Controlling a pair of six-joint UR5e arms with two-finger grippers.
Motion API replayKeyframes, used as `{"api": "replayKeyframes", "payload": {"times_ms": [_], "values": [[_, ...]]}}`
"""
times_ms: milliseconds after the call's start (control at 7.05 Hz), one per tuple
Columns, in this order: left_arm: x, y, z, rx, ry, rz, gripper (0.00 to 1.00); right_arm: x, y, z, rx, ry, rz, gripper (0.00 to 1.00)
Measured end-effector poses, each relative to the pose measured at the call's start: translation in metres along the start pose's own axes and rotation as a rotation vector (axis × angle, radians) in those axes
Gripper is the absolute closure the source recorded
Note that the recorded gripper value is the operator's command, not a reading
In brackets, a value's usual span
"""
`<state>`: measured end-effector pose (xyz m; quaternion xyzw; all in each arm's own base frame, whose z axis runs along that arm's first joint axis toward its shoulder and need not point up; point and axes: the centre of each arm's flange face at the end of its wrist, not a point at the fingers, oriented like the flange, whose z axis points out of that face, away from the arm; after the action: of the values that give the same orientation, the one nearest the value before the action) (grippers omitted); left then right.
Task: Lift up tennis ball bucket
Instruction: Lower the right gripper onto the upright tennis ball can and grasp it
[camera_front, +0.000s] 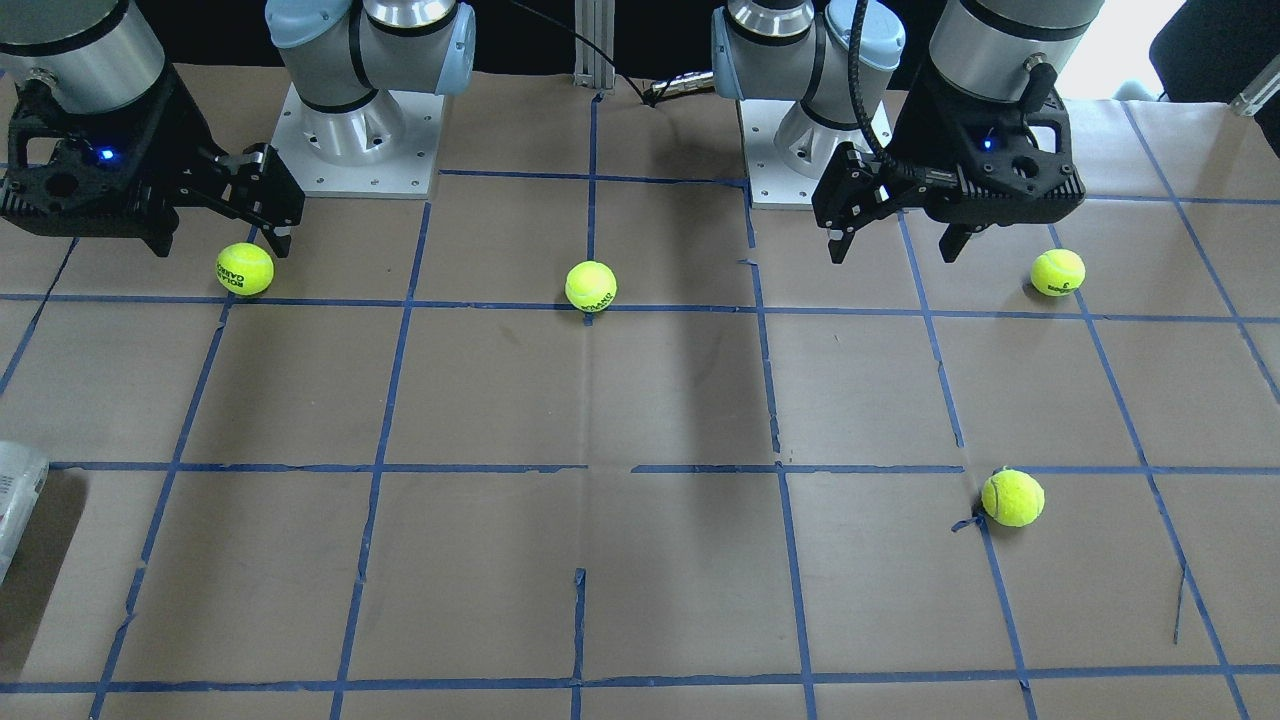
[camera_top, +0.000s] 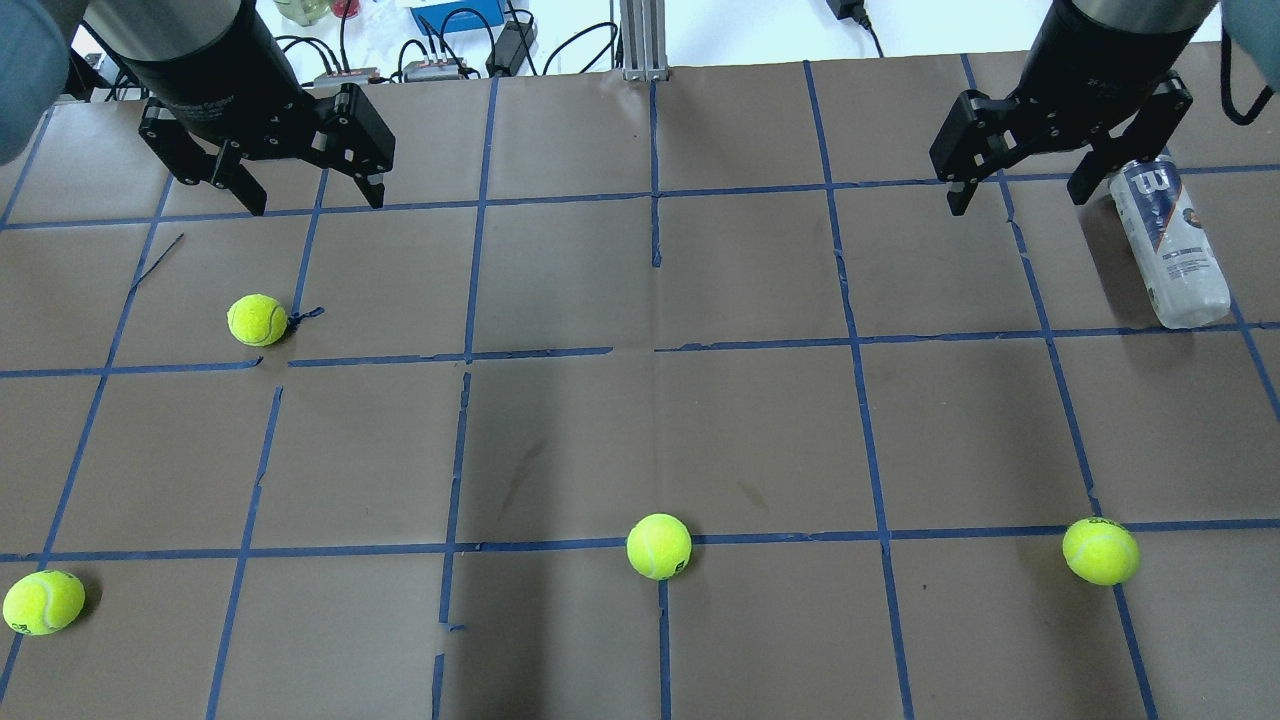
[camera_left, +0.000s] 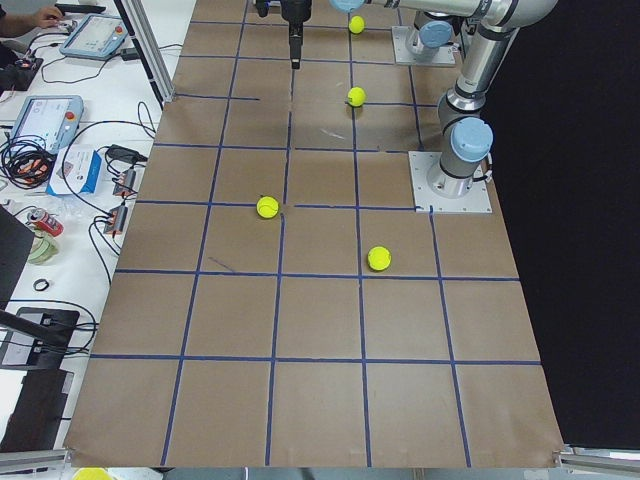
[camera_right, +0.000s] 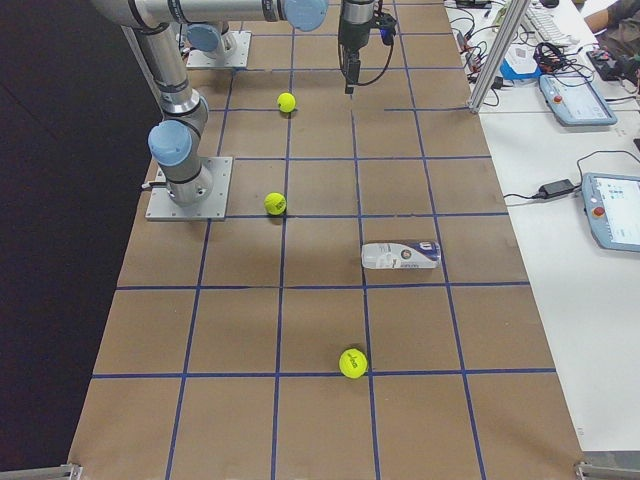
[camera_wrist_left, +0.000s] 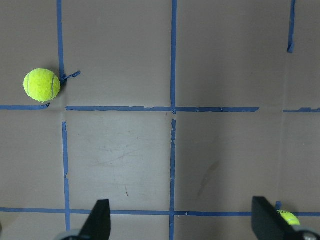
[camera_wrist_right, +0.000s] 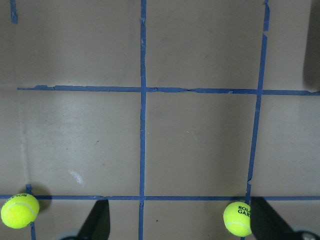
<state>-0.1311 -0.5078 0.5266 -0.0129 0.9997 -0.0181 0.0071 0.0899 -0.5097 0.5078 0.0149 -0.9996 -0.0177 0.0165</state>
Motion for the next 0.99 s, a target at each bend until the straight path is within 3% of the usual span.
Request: {"api": "replayKeyframes", "payload": {"times_ms": [426, 710, 994], "values": [[0.000, 0.000, 0.000, 0.000, 0.000, -0.001, 0.00, 0.081, -0.046, 0.017, 0.010, -0.003, 0.114, 0.00], [0.000, 0.000, 0.000, 0.000, 0.000, -0.001, 0.00, 0.155, -0.110, 0.047, 0.083, 0.061, 0.135, 0.00], [0.000, 0.000, 0.000, 0.000, 0.000, -0.001, 0.00, 0.197, -0.175, 0.098, 0.162, 0.109, 0.119, 0.00]]}}
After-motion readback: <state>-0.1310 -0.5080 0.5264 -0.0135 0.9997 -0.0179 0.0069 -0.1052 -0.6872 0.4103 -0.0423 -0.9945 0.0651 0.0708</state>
